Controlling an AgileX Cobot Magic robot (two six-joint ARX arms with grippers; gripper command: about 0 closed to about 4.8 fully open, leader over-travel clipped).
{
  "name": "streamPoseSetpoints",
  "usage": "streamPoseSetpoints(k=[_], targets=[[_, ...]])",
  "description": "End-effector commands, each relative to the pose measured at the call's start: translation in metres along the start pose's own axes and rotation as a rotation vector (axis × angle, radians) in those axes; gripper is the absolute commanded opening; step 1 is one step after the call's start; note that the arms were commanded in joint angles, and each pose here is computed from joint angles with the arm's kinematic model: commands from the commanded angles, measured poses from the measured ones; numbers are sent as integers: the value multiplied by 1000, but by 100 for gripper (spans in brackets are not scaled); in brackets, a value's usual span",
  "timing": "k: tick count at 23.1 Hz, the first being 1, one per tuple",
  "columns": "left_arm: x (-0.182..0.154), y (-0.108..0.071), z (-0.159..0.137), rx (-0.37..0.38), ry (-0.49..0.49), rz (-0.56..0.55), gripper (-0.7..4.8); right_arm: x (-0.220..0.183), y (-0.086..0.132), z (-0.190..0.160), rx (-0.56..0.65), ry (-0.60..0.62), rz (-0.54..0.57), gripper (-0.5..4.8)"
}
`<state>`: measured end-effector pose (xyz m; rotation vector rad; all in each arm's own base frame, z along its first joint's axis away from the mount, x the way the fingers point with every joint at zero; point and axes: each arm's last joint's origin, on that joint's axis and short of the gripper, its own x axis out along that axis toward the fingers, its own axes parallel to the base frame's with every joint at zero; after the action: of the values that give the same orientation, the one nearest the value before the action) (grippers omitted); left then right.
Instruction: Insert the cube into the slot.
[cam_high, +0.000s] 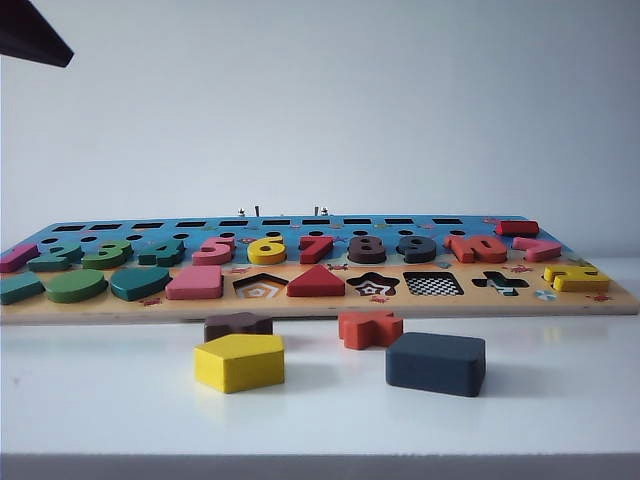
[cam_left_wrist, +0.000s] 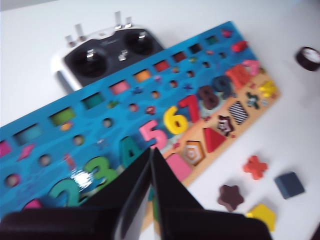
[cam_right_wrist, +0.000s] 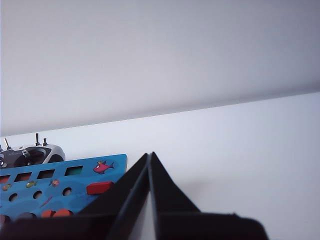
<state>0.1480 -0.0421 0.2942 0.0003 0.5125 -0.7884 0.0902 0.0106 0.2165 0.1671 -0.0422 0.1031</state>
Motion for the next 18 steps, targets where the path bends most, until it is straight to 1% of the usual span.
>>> streamPoseSetpoints(k=[1, 4, 9, 10, 12, 17, 18], targets=[[2, -8, 14, 60, 23, -154, 17, 7, 6, 16, 27, 48, 22, -5], [5, -14, 24, 71, 53, -240, 17, 13, 13, 22, 25, 145, 89, -5], [16, -28, 35, 107, 92, -334, 17, 25, 33, 32, -10, 347, 304, -5], [21, -34, 36, 121, 109, -370, 17, 29, 41, 35, -48, 421, 389, -5], [26, -42, 35, 134, 137, -416, 17, 33, 52, 37, -111, 507, 485, -5], [30, -51, 28, 124, 211, -464, 17, 39, 71, 38, -269, 632, 635, -5], [31, -52, 27, 119, 227, -475, 17, 39, 79, 39, -354, 662, 699, -5]])
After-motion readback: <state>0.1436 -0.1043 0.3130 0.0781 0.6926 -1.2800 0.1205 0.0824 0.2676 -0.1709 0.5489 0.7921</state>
